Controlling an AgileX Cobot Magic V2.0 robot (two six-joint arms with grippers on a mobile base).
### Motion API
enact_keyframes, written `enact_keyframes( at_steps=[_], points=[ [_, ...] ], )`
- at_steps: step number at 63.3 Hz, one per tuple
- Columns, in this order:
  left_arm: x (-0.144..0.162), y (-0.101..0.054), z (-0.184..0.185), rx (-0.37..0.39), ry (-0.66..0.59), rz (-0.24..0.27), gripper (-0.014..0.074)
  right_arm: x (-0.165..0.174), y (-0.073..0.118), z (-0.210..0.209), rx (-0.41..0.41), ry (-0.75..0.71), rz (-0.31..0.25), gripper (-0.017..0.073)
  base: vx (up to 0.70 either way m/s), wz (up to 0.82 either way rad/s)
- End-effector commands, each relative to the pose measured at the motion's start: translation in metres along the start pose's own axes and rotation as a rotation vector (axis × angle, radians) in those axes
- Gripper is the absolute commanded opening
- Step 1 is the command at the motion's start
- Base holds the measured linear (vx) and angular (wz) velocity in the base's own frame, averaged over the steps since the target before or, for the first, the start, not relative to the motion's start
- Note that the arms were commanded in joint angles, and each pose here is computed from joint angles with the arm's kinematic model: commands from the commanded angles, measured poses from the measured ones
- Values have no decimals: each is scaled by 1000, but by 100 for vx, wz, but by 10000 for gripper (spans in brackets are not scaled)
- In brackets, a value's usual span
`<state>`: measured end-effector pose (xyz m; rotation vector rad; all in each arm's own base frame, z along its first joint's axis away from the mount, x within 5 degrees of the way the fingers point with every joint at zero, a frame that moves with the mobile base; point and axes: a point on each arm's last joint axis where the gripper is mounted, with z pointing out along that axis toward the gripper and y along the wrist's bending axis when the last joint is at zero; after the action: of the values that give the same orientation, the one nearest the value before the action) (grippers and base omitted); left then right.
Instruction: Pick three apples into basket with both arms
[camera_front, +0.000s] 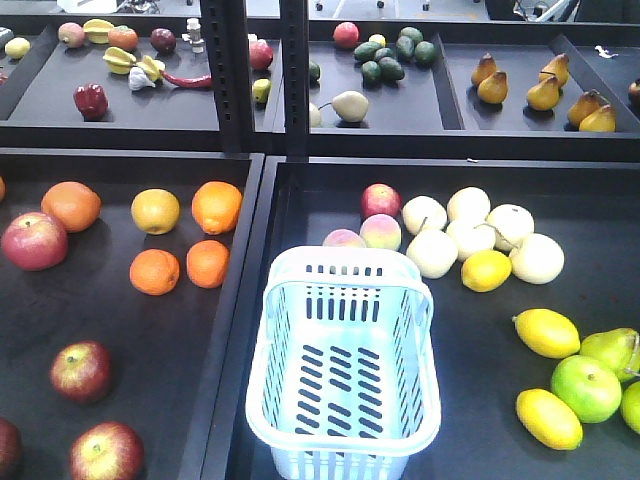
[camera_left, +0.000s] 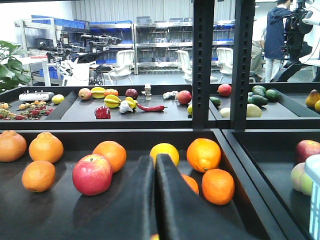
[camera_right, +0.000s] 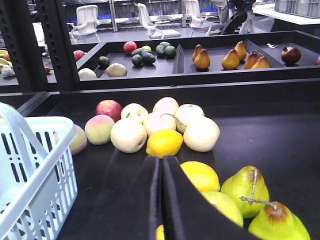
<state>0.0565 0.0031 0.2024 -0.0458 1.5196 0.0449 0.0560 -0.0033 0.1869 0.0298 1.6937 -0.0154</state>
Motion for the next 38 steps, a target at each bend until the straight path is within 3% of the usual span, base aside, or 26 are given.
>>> enact_keyframes(
  at_steps=[1, 34, 38],
  points=[
    [-15, 1, -1, -11, -95, -14, -6, -2, 1, 0, -16, -69, -14, -5, 0, 0],
    [-16, 1, -2, -14, -104, -14, -6, -2, 1, 0, -16, -69, -14, -5, 0, 0],
    [-16, 2, -2, -13, -104, -49, -6, -2, 1, 0, -16, -69, -14, -5, 0, 0]
  ],
)
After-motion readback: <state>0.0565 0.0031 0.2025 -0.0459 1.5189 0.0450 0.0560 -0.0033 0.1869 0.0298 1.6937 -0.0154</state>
